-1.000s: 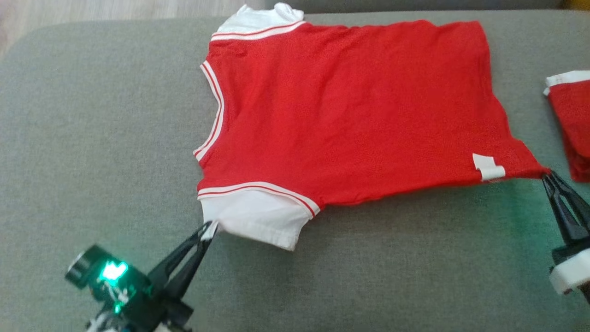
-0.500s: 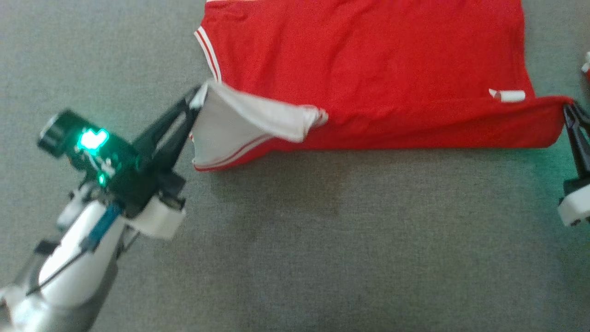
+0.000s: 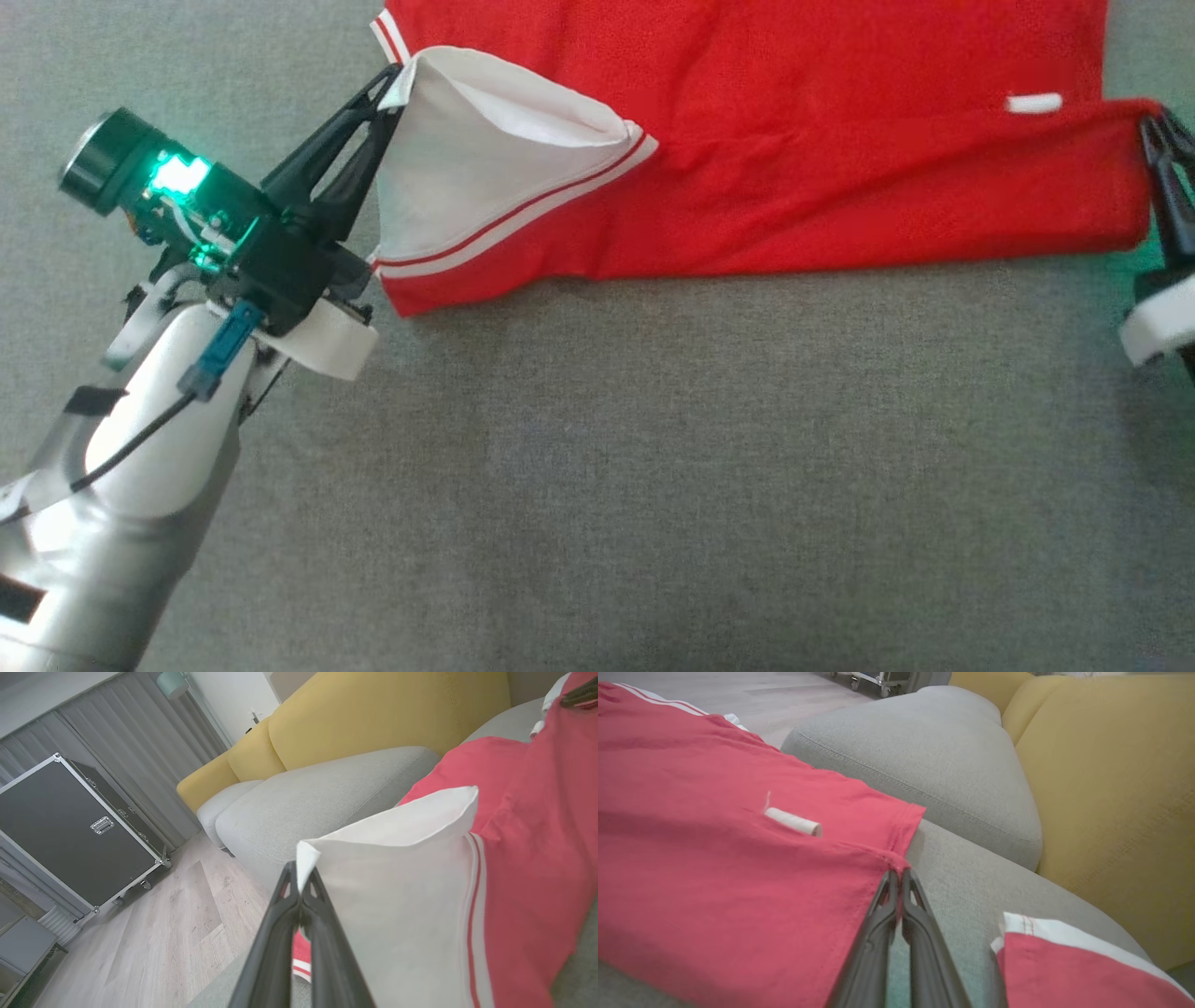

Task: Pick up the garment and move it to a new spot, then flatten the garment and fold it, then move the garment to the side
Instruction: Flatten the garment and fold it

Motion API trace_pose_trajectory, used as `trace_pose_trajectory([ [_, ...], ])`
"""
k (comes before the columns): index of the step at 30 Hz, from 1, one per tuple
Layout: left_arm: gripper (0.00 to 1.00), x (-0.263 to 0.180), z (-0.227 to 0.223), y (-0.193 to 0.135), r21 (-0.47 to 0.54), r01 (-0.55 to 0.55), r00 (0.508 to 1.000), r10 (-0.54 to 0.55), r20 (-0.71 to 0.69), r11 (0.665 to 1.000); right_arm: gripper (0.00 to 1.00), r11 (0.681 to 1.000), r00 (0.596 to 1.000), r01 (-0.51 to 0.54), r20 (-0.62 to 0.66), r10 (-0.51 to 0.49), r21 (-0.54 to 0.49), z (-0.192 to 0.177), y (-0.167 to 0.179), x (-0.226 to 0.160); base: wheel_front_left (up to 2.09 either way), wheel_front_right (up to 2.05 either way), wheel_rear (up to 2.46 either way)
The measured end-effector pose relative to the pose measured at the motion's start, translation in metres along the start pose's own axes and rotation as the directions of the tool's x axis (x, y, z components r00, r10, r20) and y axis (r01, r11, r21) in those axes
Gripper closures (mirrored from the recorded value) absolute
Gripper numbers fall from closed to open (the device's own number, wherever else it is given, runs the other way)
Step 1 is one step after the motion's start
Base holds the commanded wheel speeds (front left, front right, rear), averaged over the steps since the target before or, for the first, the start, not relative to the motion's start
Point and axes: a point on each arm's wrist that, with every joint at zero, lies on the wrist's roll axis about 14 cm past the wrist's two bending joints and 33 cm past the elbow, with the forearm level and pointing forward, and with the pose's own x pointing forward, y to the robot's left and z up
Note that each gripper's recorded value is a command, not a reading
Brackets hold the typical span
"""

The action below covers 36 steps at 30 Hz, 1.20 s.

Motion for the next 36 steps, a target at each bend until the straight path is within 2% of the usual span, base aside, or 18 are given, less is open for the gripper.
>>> trace_pose_trajectory([
  [5, 1.0, 0.0, -0.016, 0.004, -0.001, -0.023, 0.999, 0.023, -0.047, 1.0, 1.0, 1.0, 1.0, -0.011, 0.011, 0.011, -0.005, 0.005, 0.004, 0.014, 0.0, 0.0, 0.0],
  [6, 0.56, -0.001, -0.017, 0.005, -0.001, -0.034, 0.998, 0.034, -0.054, 0.999, 0.28, 1.0, 1.0, -0.01, 0.01, 0.01, -0.009, 0.005, 0.003, 0.016, 0.0, 0.0, 0.0],
  [7, 0.0, -0.001, -0.018, 0.006, -0.001, -0.044, 0.997, 0.044, -0.056, 0.999, 0.0, 1.0, 1.0, -0.006, 0.016, 0.007, -0.015, 0.006, 0.002, 0.017, 0.0, 0.0, 0.0],
  [11, 0.0, -0.001, -0.014, 0.014, -0.025, -0.108, 0.993, 0.107, -0.05, 0.994, 0.0, 1.0, 1.0, 0.001, 0.021, -0.001, -0.024, 0.009, 0.001, 0.017, 0.0, 0.0, 0.0],
  [14, 0.0, -0.008, -0.011, 0.02, -0.121, -0.215, 0.976, 0.21, -0.053, 0.969, 0.0, 1.0, 0.999, 0.013, 0.046, -0.012, -0.002, 0.017, 0.004, 0.014, 0.0, 0.0, 0.0],
  [16, 0.0, -0.019, -0.018, 0.007, -0.2, -0.247, 0.968, 0.233, -0.088, 0.948, 0.0, 1.0, 0.998, 0.02, 0.067, -0.02, 0.014, 0.023, 0.006, 0.011, 0.0, 0.0, 0.0],
  [19, 0.0, -0.039, -0.039, -0.033, -0.344, -0.266, 0.96, 0.215, -0.18, 0.9, 0.0, 0.999, 0.998, 0.028, 0.061, -0.03, 0.035, 0.018, 0.009, 0.0, 0.0, 0.0, 0.0],
  [21, 0.0, -0.052, -0.051, -0.054, -0.424, -0.294, 0.948, 0.205, -0.243, 0.857, 0.0, 0.998, 0.998, 0.032, 0.044, -0.034, 0.046, 0.011, 0.012, -0.008, 0.0, 0.0, 0.0],
  [26, 0.0, -0.069, -0.082, -0.072, -0.515, -0.393, 0.902, 0.21, -0.378, 0.762, 0.0, 0.997, 0.998, 0.044, 0.034, -0.046, 0.061, 0.006, 0.013, -0.018, 0.0, 0.0, 0.0],
  [29, 0.0, -0.076, -0.101, -0.083, -0.521, -0.422, 0.875, 0.184, -0.447, 0.742, 0.0, 0.997, 0.998, 0.055, 0.037, -0.057, 0.06, 0.007, 0.008, -0.021, 0.0, 0.0, 0.0],
  [33, 0.0, -0.072, -0.106, -0.09, -0.559, -0.412, 0.877, 0.146, -0.458, 0.72, 0.0, 0.996, 0.997, 0.063, 0.035, -0.065, 0.061, 0.006, 0.006, -0.022, 0.0, 0.0, 0.0],
  [36, 0.0, -0.068, -0.106, -0.094, -0.581, -0.386, 0.884, 0.109, -0.454, 0.717, 0.0, 0.996, 0.998, 0.063, 0.022, -0.064, 0.064, 0.002, 0.007, -0.022, 0.0, 0.0, 0.0],
])
